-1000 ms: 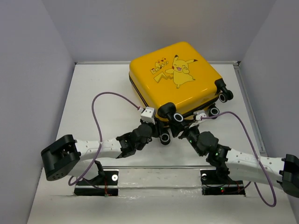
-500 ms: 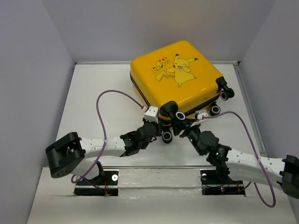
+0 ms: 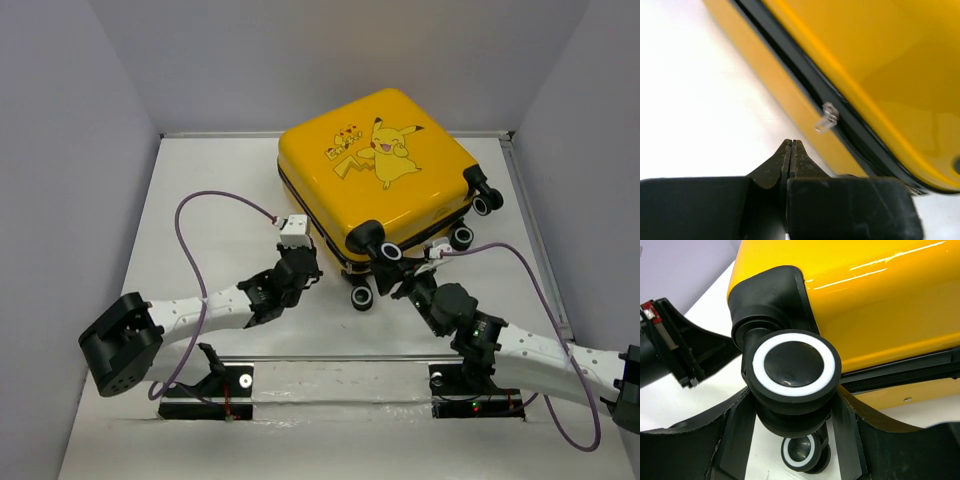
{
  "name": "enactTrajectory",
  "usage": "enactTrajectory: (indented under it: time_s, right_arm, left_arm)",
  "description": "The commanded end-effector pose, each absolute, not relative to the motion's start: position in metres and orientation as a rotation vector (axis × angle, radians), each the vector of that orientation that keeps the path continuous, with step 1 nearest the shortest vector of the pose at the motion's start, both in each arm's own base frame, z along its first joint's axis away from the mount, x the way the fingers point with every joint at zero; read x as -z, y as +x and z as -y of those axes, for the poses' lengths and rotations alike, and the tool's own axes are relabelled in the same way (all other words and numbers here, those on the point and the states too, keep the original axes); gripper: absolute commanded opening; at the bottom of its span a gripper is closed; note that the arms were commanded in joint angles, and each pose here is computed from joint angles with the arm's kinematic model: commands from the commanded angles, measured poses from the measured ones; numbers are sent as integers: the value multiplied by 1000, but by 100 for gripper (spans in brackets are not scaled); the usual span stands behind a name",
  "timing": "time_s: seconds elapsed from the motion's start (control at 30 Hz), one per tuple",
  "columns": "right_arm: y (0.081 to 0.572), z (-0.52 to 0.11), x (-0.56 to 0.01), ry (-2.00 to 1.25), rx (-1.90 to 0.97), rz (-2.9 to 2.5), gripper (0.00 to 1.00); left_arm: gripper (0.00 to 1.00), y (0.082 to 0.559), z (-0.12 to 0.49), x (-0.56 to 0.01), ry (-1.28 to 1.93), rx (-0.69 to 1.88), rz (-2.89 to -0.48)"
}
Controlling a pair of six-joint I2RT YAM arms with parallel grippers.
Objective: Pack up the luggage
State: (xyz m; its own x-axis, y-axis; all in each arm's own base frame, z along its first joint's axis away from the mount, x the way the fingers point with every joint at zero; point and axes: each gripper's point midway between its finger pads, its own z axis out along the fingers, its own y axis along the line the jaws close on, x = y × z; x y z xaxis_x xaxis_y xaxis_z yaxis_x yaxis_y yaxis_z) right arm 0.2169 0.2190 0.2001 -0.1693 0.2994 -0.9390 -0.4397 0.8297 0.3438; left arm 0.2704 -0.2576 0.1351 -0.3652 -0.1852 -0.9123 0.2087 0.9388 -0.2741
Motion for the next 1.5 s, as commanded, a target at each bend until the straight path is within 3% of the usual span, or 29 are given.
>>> enactTrajectory:
  time_s: [0.0, 0.17, 0.27, 0.33, 0.43, 0.47, 0.6, 0.7, 0.97, 1.33, 1.47]
  right_arm:
    - [207, -222, -251, -49, -807, -1477, 7]
    - [206, -225, -246, -65, -799, -1506, 7]
    - [208, -231, -248, -79, -797, -1513, 7]
    - [209, -236, -252, -99, -796, -1522, 7]
    - [210, -241, -257, -119, -788, -1524, 7]
    - [211, -242, -257, -121, -787, -1526, 7]
    - [212, -248, -257, -114, -805, -1527, 7]
    - [212, -254, -249, -135, -805, -1548, 7]
    - [209, -263, -242, -138, -850, -1546, 7]
    - [202, -268, -234, -163, -866, -1560, 7]
    - [202, -268, -230, -154, -869, -1568, 7]
  left_arm:
    - [6, 286, 217, -150, -86, 271, -1857]
    - [6, 286, 247, -174, 39, 492, -1819]
    - [6, 244, 293, -168, 252, 790, -1821]
    - [6, 223, 304, -156, 314, 849, -1839]
    - [18, 199, 312, -146, 366, 871, -1849]
    - [30, 197, 312, -144, 367, 866, -1849]
    - [54, 199, 313, -145, 352, 862, -1828]
    - [63, 205, 316, -147, 359, 835, -1817]
    - [62, 240, 330, -143, 354, 720, -1834]
    - [39, 264, 306, -149, 243, 550, -1826]
    - [55, 263, 300, -157, 214, 557, -1803]
